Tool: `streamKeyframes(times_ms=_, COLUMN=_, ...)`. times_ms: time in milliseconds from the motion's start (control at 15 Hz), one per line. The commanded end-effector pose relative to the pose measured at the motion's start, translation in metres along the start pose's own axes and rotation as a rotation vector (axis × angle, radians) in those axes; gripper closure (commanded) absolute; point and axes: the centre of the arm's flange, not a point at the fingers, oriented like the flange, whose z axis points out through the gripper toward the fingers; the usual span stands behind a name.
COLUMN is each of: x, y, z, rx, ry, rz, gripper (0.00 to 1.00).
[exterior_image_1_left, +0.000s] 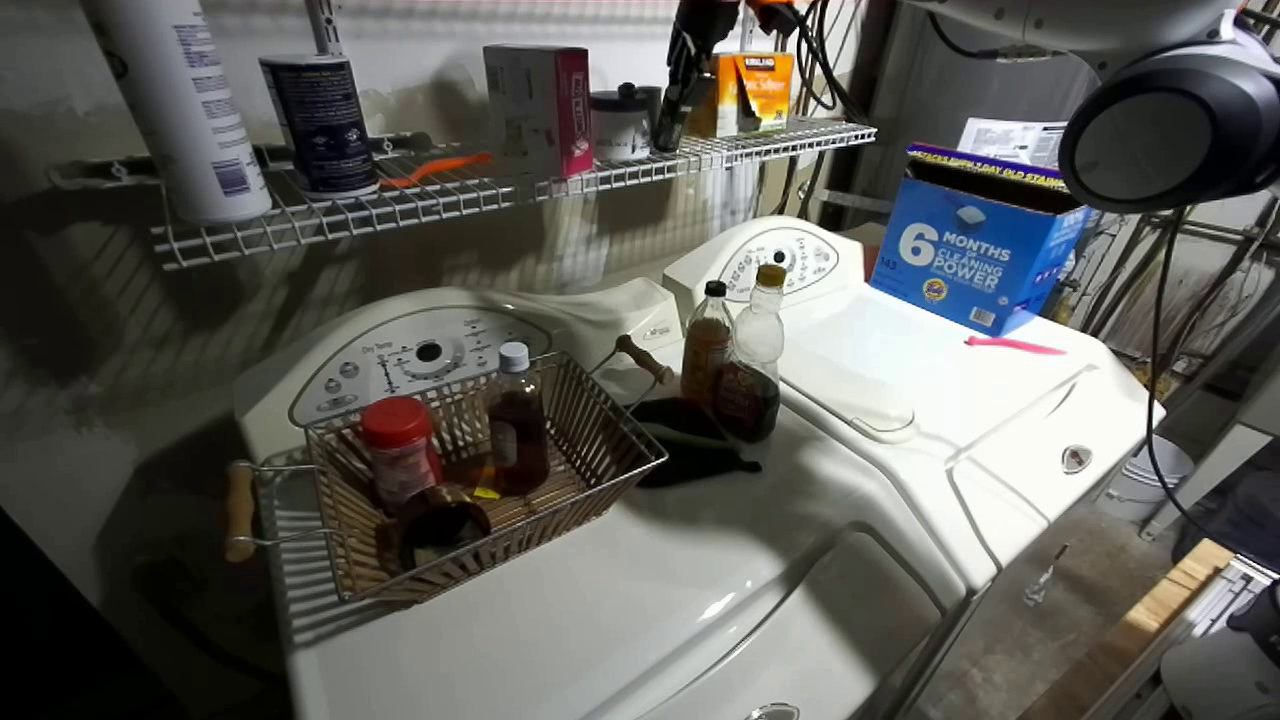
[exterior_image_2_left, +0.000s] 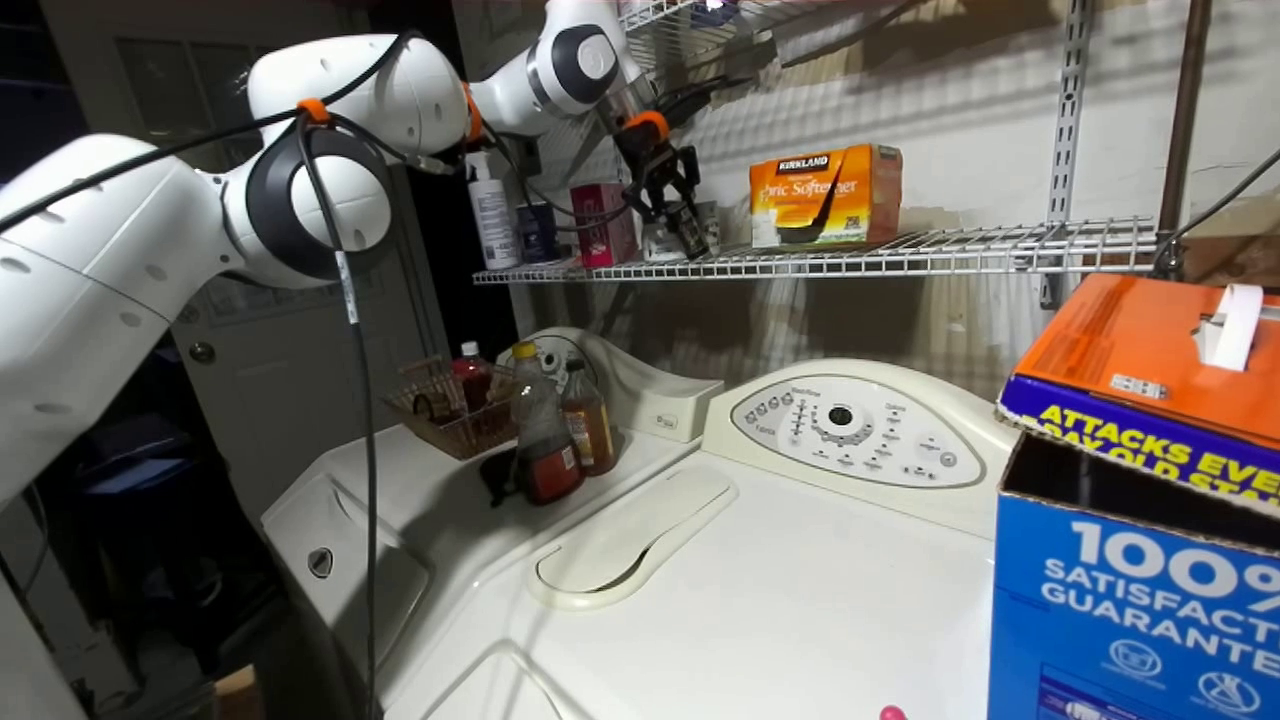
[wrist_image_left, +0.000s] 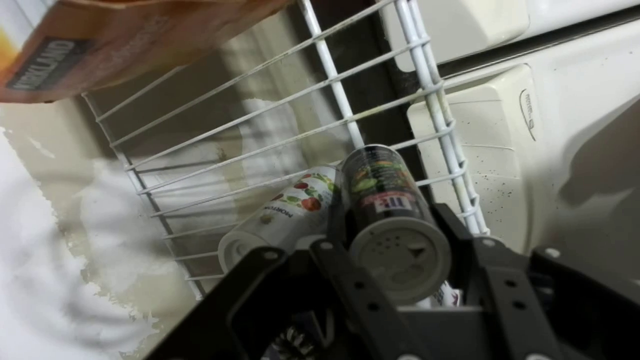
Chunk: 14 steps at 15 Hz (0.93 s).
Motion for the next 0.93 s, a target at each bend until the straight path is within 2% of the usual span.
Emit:
streamKeyframes(times_ms=0, x=-0.019, y=0.004, z=-0.015, rx=0.007, ry=-0.027, rz=-0.034, gripper=0.8)
streamKeyframes(times_ms=467, x=-0.062, y=0.013, z=-0.046, rx=0.102, ry=-0.039, rz=-0.159, gripper=0.8)
streamKeyframes(times_ms=867, x=-0.076, y=0.023, z=-0.037, rx=0.136, ry=0.005, rz=-0.281, gripper=0.8)
